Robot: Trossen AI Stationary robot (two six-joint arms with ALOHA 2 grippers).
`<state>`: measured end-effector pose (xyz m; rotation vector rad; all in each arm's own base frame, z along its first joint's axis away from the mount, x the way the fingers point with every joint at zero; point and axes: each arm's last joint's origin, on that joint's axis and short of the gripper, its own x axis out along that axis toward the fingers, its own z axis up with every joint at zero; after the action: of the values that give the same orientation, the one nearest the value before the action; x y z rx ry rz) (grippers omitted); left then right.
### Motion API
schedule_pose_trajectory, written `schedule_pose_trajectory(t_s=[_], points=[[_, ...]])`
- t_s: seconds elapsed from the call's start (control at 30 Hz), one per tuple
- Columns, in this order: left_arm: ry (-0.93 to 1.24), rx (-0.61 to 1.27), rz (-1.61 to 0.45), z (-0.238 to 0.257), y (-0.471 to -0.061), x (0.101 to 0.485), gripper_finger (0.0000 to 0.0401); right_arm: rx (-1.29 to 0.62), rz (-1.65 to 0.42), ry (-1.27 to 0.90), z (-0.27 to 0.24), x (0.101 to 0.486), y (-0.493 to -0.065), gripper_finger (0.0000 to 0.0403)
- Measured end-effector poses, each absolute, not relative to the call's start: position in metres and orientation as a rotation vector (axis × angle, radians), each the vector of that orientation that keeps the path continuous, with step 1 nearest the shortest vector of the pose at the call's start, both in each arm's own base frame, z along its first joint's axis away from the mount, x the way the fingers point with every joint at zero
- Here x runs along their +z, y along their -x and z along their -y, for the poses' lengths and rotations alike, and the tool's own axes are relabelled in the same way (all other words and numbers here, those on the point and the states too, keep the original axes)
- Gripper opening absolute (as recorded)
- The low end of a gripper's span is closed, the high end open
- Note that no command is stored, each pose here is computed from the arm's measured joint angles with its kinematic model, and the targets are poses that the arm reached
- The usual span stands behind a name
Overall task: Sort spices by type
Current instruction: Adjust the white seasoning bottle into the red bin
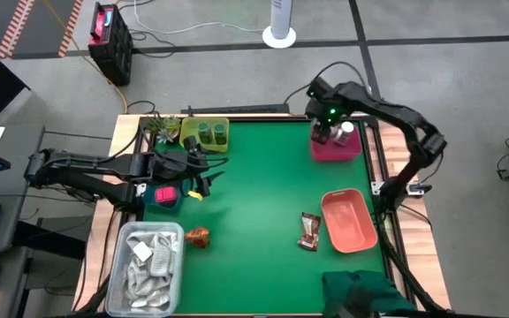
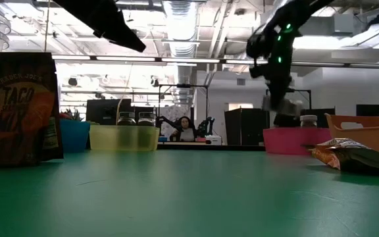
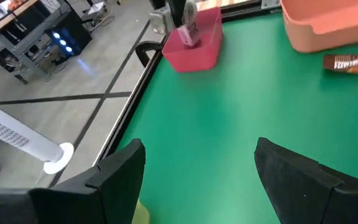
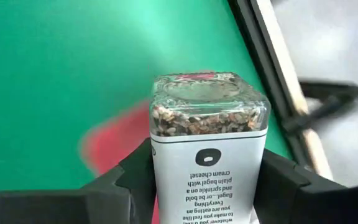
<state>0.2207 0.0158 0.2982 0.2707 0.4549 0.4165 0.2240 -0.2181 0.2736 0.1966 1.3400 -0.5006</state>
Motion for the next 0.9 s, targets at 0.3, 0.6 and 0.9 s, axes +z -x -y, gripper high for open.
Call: schedule_pose_trajectory(t_s=[0.3, 0.6, 0.9], points=[[-0.238, 0.304, -0.430, -0.013, -0.274, 0.266, 0.0290, -0.371, -0.901, -0.297, 0.190, 0.314, -0.250, 0.0222], [-0.194, 0.306, -0.297, -0.025, -0.303, 0.253, 0.0290, -0.209, -0.747, -0.183, 0.145, 0.330, -0.278, 0.0222], [-0.100, 0.287, -0.266, -0.045, -0.302, 0.255, 0.0290, -0.085, -0.782, -0.136, 0.108, 0.270, -0.295, 0.0225]])
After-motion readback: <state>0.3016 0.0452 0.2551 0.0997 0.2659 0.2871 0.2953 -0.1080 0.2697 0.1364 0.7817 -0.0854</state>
